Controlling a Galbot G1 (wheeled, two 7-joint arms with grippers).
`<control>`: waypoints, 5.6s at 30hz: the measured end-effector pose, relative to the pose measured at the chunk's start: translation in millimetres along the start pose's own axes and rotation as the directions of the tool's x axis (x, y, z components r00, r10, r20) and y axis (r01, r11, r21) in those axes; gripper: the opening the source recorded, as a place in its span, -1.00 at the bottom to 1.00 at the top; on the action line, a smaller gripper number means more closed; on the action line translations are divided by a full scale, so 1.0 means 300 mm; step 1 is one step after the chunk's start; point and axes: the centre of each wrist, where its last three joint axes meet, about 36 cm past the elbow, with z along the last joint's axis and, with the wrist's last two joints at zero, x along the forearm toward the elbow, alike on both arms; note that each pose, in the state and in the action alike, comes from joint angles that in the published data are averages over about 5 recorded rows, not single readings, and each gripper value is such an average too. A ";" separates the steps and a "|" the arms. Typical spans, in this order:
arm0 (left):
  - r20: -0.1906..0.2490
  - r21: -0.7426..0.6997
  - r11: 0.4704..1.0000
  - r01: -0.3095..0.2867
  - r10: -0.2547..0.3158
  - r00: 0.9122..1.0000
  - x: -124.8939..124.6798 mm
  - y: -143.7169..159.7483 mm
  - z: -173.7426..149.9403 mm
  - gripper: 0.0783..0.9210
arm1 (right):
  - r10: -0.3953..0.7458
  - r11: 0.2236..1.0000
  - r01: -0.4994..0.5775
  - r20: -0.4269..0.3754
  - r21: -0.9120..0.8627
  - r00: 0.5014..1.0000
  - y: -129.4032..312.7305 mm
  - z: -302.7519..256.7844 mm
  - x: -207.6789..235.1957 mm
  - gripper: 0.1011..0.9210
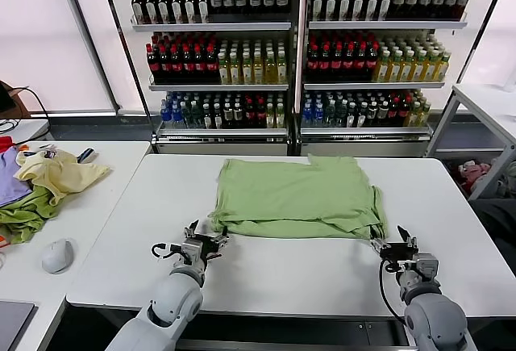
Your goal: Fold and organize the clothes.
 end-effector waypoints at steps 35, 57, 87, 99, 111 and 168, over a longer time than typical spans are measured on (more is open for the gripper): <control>0.029 0.100 0.988 -0.118 0.116 0.993 0.025 0.060 -0.005 -0.74 | -0.067 0.997 0.065 -0.065 -0.031 0.996 -0.057 0.052 -0.004 -0.97; 0.063 0.074 0.982 -0.172 0.167 0.984 0.380 0.023 0.092 -0.80 | -0.082 0.996 0.085 -0.098 0.033 0.992 -0.078 0.076 0.295 -0.97; 0.051 -0.002 0.987 -0.162 0.162 0.985 0.570 0.075 0.133 0.07 | -0.038 0.997 0.035 0.042 0.074 0.998 -0.067 0.003 0.396 0.17; 0.128 0.064 0.992 -0.110 0.101 0.987 0.345 0.145 0.034 0.75 | -0.051 0.998 0.048 0.112 0.027 0.992 -0.044 -0.109 0.134 0.75; 0.140 0.118 0.990 -0.076 0.059 0.988 0.021 0.168 -0.146 0.77 | -0.087 0.996 0.085 0.075 0.024 0.993 0.017 -0.237 -0.210 0.76; -0.122 0.207 0.975 -0.079 0.106 0.987 -0.380 0.128 -0.245 -0.48 | -0.163 0.987 0.159 -0.255 -0.038 0.953 0.108 -0.257 -0.796 -0.66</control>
